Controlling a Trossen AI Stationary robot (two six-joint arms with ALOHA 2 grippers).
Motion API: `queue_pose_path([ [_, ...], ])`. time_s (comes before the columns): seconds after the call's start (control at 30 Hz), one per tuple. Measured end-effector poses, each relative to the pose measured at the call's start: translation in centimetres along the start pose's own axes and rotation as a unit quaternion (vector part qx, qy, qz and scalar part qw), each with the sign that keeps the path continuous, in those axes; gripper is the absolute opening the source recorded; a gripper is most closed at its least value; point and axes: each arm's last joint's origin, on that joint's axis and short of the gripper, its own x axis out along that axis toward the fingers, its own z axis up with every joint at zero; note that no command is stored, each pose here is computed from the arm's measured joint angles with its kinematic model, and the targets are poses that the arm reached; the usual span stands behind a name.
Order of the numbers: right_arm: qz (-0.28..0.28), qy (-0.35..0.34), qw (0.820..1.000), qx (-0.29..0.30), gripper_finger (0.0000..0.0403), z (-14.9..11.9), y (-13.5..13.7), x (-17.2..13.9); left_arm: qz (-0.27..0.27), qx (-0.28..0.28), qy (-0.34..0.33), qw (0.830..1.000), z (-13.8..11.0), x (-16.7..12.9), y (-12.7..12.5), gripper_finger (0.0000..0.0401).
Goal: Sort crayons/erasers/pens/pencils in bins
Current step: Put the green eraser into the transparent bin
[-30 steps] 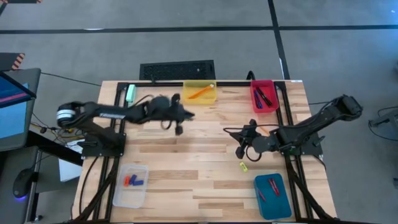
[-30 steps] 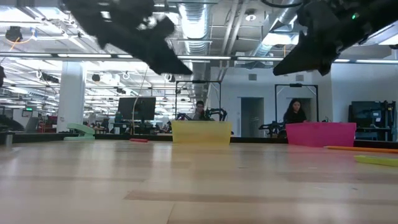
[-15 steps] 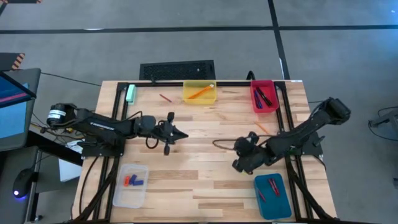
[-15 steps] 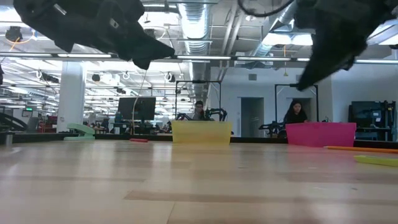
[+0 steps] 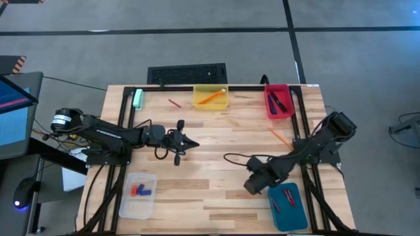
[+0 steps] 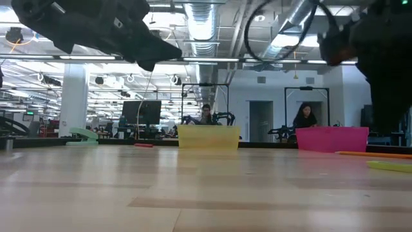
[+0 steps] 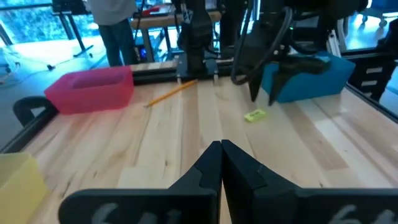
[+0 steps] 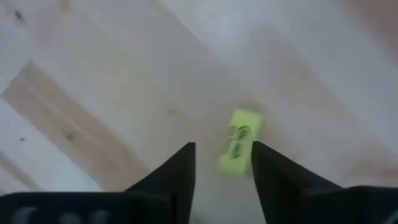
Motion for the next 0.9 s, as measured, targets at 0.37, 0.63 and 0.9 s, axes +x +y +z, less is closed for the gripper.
queue_pose_path([
  [0.37,-0.022,0.041,0.998,0.041,0.0198,0.2,-0.7,1.6,0.000,0.000,0.008,1.000,-0.3,0.2,0.0,0.0000],
  [0.63,-0.016,0.040,0.998,0.049,0.0194,-0.2,-0.7,1.7,-0.002,0.000,0.008,1.000,-0.3,0.2,0.0,0.0000],
  [0.9,-0.009,0.044,0.996,0.073,0.0193,-0.9,-1.9,3.6,-0.003,-0.002,0.010,1.000,-0.3,0.2,0.0,0.0000],
])
